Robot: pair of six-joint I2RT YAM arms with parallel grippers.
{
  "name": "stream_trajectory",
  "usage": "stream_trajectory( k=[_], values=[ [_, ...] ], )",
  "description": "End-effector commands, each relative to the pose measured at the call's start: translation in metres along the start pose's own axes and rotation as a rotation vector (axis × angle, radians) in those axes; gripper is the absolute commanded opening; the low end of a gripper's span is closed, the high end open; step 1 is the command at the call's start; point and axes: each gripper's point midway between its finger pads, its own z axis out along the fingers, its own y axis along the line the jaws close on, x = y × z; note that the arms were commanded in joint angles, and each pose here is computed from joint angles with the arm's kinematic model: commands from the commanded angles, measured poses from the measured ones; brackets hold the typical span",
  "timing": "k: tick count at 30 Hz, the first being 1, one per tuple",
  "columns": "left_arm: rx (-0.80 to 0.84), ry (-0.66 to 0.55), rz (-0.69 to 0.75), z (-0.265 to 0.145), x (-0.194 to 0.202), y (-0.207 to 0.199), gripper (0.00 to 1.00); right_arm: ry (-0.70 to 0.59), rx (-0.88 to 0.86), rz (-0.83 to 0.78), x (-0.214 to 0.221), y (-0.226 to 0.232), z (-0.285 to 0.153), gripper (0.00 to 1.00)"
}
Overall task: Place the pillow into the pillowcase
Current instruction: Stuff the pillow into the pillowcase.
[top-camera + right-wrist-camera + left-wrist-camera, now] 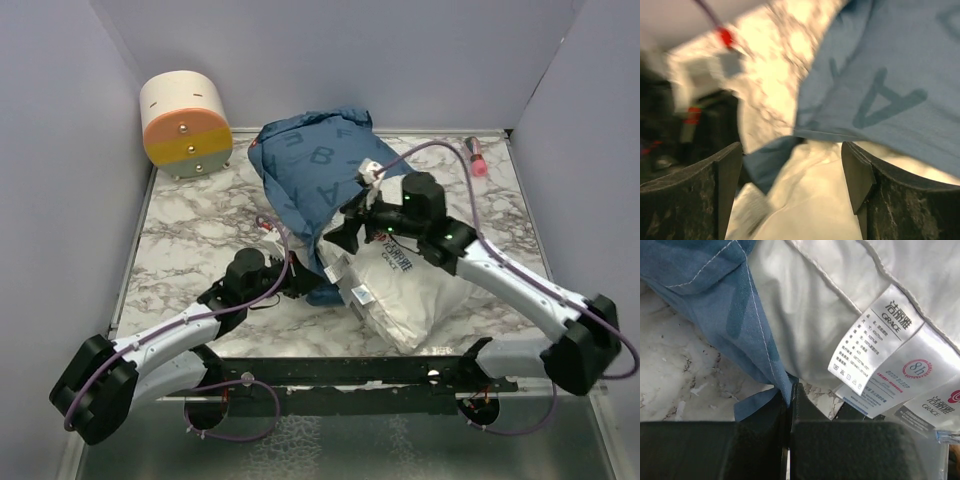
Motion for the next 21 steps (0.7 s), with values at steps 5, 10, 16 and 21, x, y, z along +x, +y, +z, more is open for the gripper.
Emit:
stream_trajectory(
  k=[5,10,16,21],
  values=[
    [0.002,0.036,-0.03,-0.014,0.004,-0.013,0.12,-0.251,-0.14,0.01,-0.067,0.069,-0.112,0.89],
    [-0.098,-0.012,0.006,-0.041,-0.026,-0.024,0.51,-0.251,0.202,0.16,-0.049,0.019,-0.131,0.97],
    [-0.195,-0.063,0.149,-0.07,-0.072,-0.043,0.57,-0.276,0.347,0.243,-0.03,-0.005,-0.143,0.97],
    [-0.292,-0.039,0.399,-0.052,-0.133,-0.057,0.57,-0.28,0.376,0.286,-0.023,-0.011,-0.151,0.97]
  ],
)
